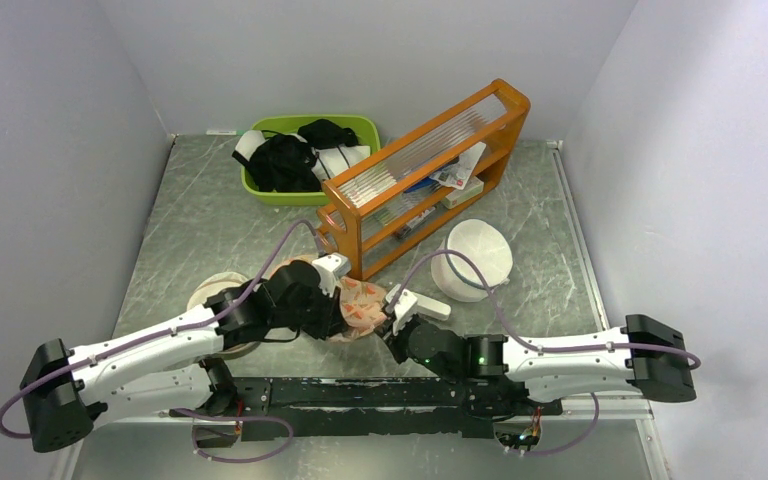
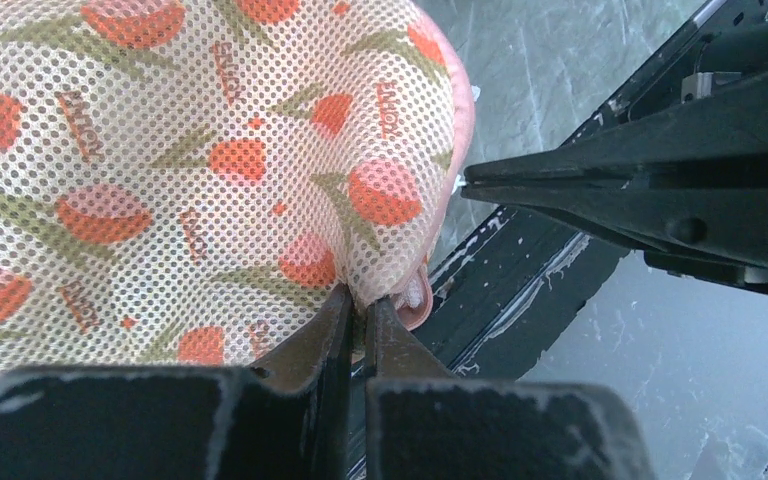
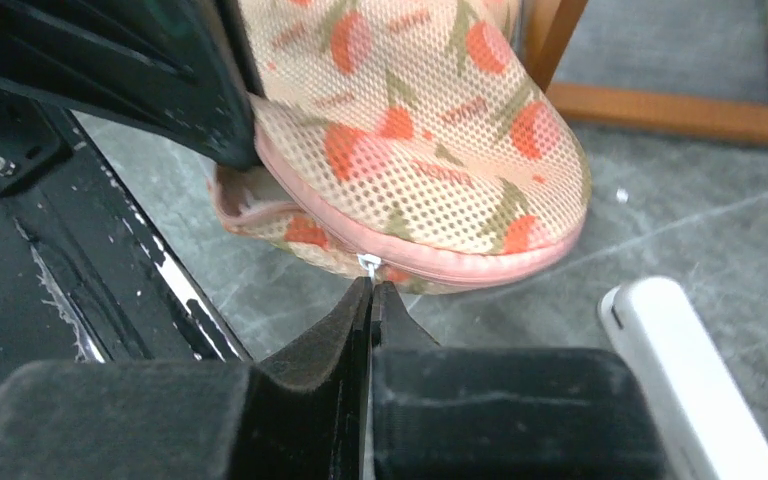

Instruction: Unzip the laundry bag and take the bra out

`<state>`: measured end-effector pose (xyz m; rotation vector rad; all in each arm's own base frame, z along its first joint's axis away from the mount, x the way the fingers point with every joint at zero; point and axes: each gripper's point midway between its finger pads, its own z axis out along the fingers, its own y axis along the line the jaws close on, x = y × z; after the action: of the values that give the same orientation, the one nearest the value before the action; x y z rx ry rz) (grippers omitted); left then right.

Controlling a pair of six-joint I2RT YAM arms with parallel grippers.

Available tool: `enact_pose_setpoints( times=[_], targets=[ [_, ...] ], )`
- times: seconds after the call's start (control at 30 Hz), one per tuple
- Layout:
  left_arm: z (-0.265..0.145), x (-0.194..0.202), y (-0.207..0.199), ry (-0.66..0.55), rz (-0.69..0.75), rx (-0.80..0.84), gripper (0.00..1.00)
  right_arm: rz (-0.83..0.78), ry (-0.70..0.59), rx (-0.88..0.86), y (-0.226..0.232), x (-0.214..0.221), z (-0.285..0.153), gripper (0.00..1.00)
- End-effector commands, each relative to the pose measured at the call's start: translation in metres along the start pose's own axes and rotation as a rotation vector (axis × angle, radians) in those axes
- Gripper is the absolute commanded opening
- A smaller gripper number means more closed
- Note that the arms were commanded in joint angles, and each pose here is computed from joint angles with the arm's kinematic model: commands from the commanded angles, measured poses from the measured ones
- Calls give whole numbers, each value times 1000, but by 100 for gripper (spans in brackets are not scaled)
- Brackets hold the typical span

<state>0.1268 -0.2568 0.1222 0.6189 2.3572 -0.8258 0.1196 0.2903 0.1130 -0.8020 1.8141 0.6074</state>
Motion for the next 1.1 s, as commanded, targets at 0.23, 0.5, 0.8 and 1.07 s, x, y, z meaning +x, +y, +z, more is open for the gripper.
enact_pose_setpoints(
  times=[0.23, 0.5, 0.8, 1.07],
  targets=[
    [-5, 2, 3, -14, -38, -2, 7, 175, 90, 220, -37, 26, 4, 0],
    [-3, 12, -2, 15, -85, 32, 18, 212, 57, -23, -30, 18, 23, 0],
    [2, -9, -27, -43, -59, 152, 81, 213, 65, -129, -10, 17, 26, 0],
    [32, 5, -15, -5, -70, 110, 81, 232, 60, -149, -6, 13, 24, 0]
  ],
)
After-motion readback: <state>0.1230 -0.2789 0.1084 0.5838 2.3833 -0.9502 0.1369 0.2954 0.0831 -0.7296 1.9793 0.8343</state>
